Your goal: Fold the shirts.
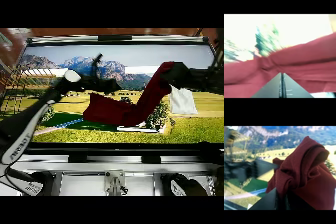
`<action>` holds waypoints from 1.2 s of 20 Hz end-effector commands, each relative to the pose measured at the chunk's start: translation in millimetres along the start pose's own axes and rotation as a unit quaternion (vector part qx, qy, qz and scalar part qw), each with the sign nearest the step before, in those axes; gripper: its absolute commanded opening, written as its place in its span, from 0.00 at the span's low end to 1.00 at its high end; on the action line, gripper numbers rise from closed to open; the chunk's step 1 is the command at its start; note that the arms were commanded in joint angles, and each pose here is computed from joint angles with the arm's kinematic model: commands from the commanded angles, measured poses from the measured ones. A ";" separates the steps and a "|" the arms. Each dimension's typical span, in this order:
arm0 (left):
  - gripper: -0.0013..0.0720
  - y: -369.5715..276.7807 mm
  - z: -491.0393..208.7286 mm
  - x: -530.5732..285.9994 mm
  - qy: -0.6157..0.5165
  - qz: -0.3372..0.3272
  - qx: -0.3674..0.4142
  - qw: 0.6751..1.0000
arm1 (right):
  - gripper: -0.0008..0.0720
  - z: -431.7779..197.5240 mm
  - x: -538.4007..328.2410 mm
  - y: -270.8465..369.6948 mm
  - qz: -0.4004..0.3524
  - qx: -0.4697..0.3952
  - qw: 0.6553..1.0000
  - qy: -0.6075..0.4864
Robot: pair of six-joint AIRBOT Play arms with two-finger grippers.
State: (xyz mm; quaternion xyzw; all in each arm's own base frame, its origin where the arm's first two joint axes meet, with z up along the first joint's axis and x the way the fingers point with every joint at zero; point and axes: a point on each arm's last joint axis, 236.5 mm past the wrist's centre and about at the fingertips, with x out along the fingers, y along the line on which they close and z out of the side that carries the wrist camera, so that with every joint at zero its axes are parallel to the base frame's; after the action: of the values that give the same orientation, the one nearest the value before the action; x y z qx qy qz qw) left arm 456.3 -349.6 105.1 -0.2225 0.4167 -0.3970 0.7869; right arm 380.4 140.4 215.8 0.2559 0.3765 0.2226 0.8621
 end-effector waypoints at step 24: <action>0.06 13.0 98.7 -365.4 -0.266 0.199 0.040 0.942 | 0.80 -97.1 176.8 -73.0 -0.120 -0.062 0.978 0.159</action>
State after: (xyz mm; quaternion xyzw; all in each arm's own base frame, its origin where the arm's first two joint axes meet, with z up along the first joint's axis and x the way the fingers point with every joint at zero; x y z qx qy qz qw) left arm 421.8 -43.9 326.7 -0.2025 0.2104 -0.1745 0.9403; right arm 433.6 301.7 32.4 0.1743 0.4622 0.2501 0.8328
